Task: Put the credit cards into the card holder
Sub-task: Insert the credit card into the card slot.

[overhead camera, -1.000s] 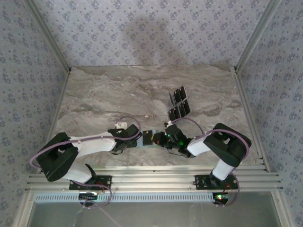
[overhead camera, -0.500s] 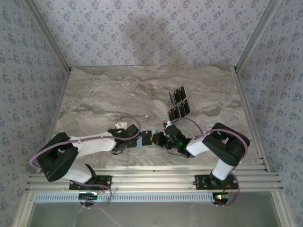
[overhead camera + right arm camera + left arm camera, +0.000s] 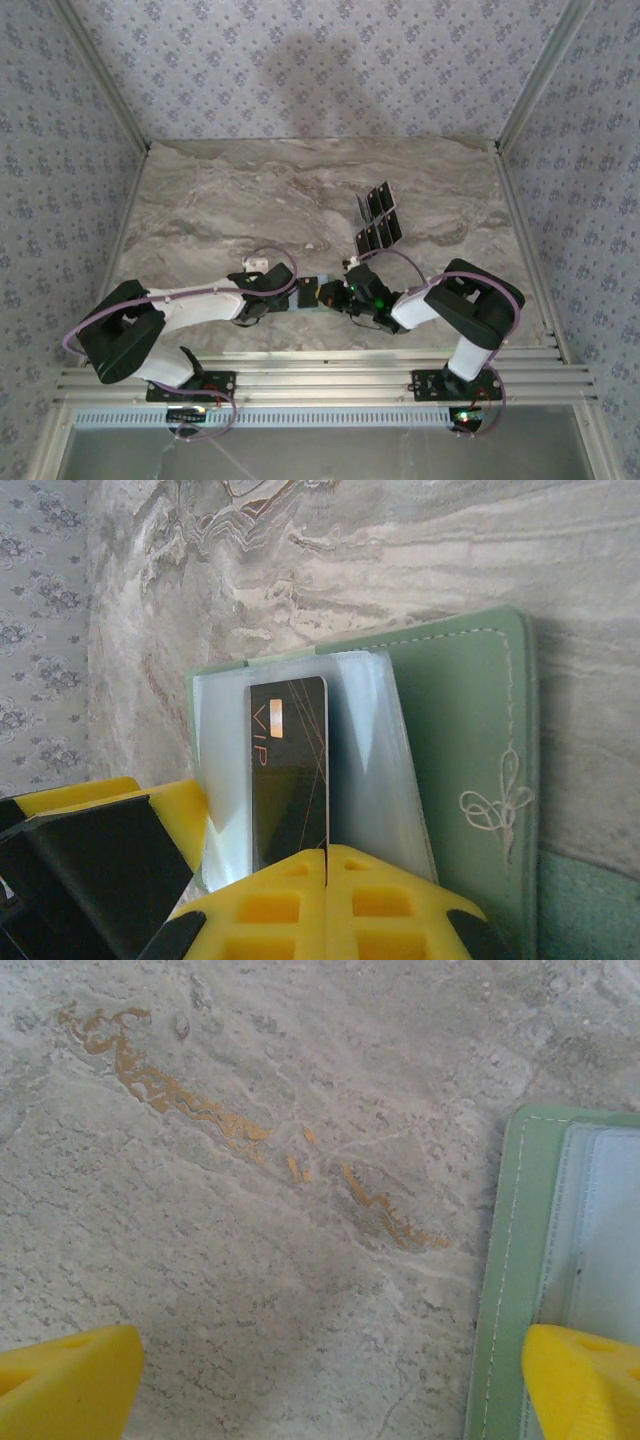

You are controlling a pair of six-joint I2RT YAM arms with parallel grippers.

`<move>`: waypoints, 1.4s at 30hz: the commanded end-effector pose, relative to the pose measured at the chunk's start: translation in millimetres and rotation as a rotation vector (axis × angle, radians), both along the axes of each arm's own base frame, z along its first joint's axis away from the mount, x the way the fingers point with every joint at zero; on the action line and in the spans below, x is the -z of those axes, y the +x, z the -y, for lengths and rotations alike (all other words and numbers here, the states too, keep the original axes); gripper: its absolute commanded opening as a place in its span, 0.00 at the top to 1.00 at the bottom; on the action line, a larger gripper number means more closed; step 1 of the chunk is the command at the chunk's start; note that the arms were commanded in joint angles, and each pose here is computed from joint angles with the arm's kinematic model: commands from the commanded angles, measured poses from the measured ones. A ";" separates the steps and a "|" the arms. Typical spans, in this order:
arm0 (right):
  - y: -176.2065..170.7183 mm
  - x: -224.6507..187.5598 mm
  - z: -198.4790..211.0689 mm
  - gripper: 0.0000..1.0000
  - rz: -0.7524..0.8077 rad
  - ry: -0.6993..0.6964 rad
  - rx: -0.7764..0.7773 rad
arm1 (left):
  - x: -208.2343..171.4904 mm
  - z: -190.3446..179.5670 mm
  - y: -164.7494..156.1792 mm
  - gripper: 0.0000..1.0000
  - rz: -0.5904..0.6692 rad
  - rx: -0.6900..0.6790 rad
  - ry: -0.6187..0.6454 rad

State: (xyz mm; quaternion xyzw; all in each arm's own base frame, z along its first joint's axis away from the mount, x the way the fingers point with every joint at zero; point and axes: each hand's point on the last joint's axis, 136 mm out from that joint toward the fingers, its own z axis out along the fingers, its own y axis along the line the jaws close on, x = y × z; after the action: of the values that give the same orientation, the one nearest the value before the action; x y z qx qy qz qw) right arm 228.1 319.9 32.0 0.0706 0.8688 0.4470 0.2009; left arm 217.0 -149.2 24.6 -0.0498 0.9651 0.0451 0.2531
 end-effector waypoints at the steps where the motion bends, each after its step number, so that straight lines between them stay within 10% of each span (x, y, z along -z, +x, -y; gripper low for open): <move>1: -6.2 7.2 -5.2 1.00 -0.012 -0.028 -0.036 | 10.4 -22.3 -16.0 0.03 -0.058 0.003 0.106; 24: -8.8 6.7 -21.7 1.00 -0.007 -0.049 -0.088 | 10.8 -21.2 -16.2 0.03 -0.057 0.003 0.103; 31: -8.2 2.7 -8.2 0.59 0.003 -0.088 -0.074 | 8.9 -22.8 -16.0 0.03 -0.052 -0.002 0.107; 42: -9.2 17.6 17.8 0.53 -0.048 -0.171 -0.053 | 10.1 -28.9 -17.7 0.03 -0.056 -0.012 0.137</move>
State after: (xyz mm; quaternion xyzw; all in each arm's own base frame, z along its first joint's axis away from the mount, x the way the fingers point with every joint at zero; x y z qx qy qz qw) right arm 226.3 329.6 45.5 0.0302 0.8786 0.4347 0.1957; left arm 216.8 -146.8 25.2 -0.0521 0.9634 0.0522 0.2577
